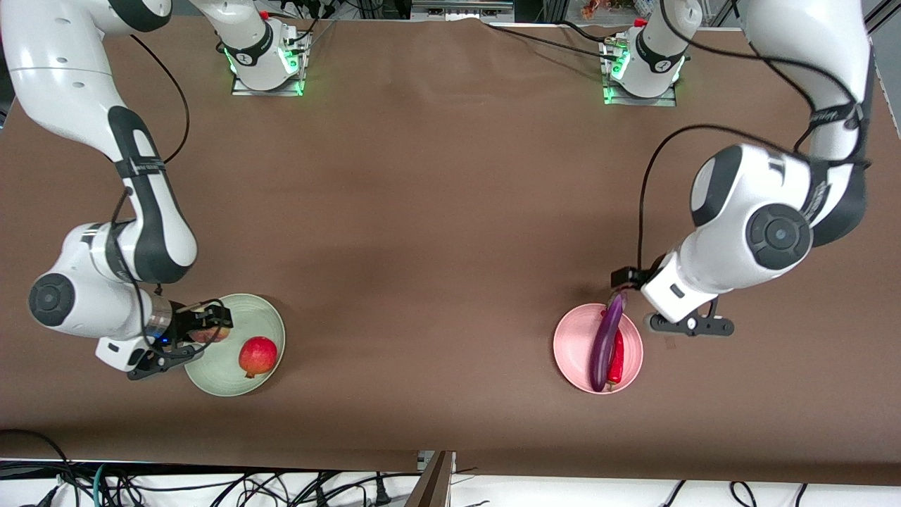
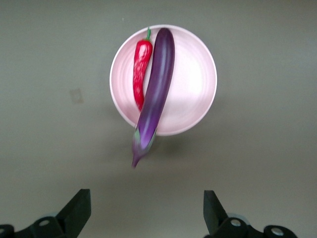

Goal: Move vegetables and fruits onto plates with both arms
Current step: 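Open the left gripper and withdraw while the right gripper carries the peach, then place the peach on the green plate and open the right gripper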

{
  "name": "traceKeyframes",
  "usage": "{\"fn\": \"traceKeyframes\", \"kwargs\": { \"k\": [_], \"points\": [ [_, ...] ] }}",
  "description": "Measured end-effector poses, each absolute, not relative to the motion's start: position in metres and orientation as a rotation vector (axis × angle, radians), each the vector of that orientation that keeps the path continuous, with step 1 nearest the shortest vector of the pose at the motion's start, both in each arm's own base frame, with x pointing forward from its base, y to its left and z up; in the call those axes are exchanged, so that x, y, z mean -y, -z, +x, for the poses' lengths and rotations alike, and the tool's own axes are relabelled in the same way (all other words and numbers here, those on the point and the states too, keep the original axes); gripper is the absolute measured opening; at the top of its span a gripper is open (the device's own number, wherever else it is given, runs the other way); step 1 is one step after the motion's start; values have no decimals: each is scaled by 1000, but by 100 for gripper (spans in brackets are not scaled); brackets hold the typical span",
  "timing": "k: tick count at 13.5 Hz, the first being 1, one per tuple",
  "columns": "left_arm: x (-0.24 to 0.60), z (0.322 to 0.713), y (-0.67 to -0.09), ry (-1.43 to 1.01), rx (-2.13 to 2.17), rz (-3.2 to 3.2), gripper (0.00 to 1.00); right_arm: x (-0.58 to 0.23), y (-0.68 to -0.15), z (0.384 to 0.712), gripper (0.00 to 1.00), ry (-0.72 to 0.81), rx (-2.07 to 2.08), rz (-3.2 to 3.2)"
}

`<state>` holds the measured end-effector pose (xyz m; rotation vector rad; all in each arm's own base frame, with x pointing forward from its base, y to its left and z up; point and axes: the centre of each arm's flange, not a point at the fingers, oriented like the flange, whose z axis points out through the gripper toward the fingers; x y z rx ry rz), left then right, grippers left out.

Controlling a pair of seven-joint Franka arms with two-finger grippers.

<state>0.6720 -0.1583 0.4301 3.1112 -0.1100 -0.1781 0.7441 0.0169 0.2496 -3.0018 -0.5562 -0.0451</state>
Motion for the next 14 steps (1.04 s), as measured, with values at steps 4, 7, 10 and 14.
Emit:
{"fn": "traceKeyframes", "kwargs": {
  "k": [4,7,10,14],
  "points": [
    [111,650,-496,212,227,3115,100,-7,-217,744,88,122,580,-2999],
    [51,634,-552,127,189,3142,100,4,-215,745,96,142,576,-3001],
    [2,598,-588,87,84,3172,100,5,-239,746,100,119,584,-3000],
    [6,539,-605,67,87,3170,100,-7,-331,747,100,-61,568,-2940]
  ]
}}
